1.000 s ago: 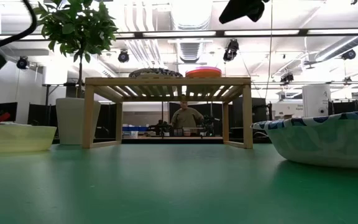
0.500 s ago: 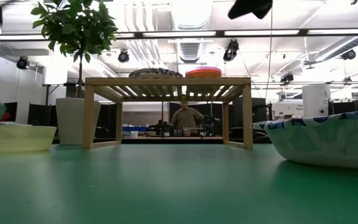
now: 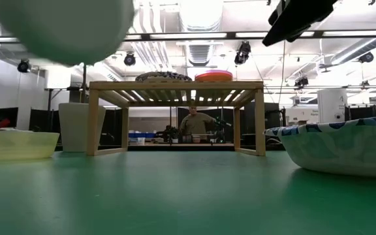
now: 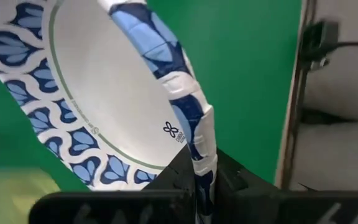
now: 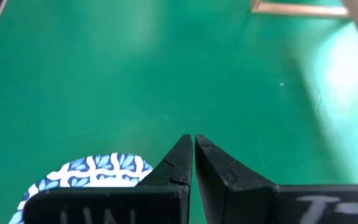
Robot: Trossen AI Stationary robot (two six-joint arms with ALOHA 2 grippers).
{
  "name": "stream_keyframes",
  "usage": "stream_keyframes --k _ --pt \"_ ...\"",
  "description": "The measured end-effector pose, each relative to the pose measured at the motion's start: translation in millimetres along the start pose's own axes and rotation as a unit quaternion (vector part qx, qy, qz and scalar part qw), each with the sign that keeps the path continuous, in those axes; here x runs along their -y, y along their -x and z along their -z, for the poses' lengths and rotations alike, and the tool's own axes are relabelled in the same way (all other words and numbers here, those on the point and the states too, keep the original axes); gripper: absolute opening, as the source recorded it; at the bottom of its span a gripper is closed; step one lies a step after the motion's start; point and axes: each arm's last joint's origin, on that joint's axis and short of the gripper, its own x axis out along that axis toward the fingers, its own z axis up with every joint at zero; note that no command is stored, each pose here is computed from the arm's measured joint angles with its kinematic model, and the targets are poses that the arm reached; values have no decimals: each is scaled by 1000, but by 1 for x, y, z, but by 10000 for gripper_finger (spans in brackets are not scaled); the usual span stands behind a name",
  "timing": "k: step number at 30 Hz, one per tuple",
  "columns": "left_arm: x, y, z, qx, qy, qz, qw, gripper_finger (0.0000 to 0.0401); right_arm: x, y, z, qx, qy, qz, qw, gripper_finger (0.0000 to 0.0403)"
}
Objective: Place and stack bowls onto a shelf
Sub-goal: Stack the white patterned bowl on top of the white patterned bowl on the shelf
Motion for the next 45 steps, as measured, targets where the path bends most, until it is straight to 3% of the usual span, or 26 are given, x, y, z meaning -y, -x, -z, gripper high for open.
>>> stream_keyframes --k 5,11,15,20,26,35,45 --pt "-27 28 -35 75 -99 -41 991 0 5 15 0 37 14 -6 999 9" --pt "-87 46 -75 111 -152 -154 970 0 11 32 -1 100 31 -15 994 9" --pt "-141 53 -95 102 -150 -210 961 0 13 37 1 119 42 -15 992 9" --pt "-209 53 -110 82 -109 -266 954 0 14 37 8 121 46 -15 991 9" --pt "-264 32 -119 17 -86 -292 952 0 14 33 11 114 49 -13 992 9" --pt "-291 19 -136 -6 -64 -301 951 7 14 33 11 113 55 -12 992 9" --pt "-294 21 -153 -21 -61 -315 947 88 14 33 11 113 54 -13 992 9"
